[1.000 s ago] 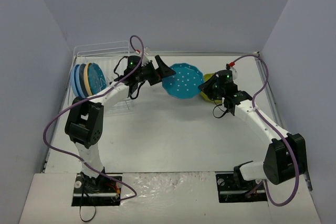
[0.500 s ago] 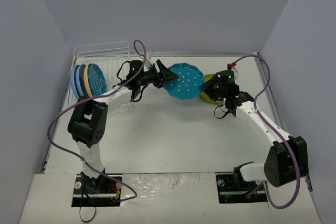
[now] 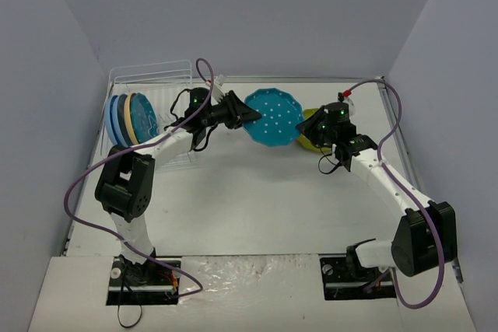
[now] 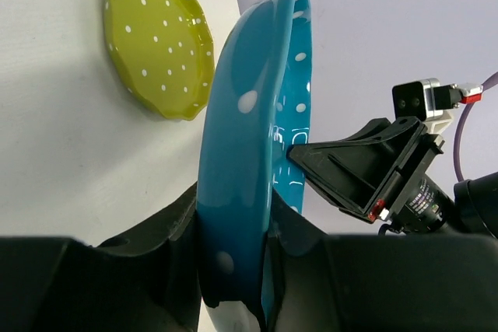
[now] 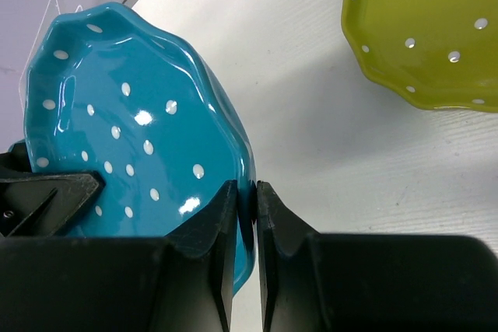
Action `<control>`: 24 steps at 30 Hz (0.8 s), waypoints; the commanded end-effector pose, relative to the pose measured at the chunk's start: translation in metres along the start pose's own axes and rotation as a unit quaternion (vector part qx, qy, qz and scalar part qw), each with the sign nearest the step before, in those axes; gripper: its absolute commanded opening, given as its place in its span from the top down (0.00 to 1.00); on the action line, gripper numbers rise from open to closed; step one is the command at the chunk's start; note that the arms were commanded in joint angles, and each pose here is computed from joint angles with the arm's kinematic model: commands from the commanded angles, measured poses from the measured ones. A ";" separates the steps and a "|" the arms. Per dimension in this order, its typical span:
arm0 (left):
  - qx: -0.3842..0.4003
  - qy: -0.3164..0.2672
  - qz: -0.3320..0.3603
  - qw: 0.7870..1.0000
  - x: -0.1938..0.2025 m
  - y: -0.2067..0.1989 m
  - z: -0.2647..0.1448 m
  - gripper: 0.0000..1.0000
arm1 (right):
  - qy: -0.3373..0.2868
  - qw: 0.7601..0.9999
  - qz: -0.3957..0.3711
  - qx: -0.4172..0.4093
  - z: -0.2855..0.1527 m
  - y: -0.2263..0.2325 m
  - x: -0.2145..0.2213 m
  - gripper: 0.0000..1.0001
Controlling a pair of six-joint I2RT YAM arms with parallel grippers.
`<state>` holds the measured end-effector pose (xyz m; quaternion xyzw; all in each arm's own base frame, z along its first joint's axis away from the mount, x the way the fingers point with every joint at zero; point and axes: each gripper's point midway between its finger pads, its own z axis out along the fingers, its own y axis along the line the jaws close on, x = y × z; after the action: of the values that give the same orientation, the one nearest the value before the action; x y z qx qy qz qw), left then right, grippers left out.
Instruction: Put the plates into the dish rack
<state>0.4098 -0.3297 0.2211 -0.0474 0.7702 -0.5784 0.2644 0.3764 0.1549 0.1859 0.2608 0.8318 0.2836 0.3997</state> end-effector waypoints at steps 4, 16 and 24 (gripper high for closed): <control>0.075 -0.037 0.112 0.990 -0.020 -0.093 -0.022 1.00 | -0.057 0.990 -0.018 -0.126 -0.030 0.069 -0.036 0.73; 0.024 -0.116 0.200 0.973 -0.069 -0.139 -0.081 1.00 | -0.047 0.994 -0.050 -0.086 -0.030 0.045 -0.026 0.20; -0.084 -0.198 0.285 0.934 -0.101 -0.145 -0.182 1.00 | -0.043 0.995 -0.061 -0.063 -0.031 0.020 -0.013 0.20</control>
<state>0.4046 -0.2411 0.2898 -0.0151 0.8106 -0.4392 0.3871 0.3638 0.1567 0.2115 0.2078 0.8218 0.3022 0.4360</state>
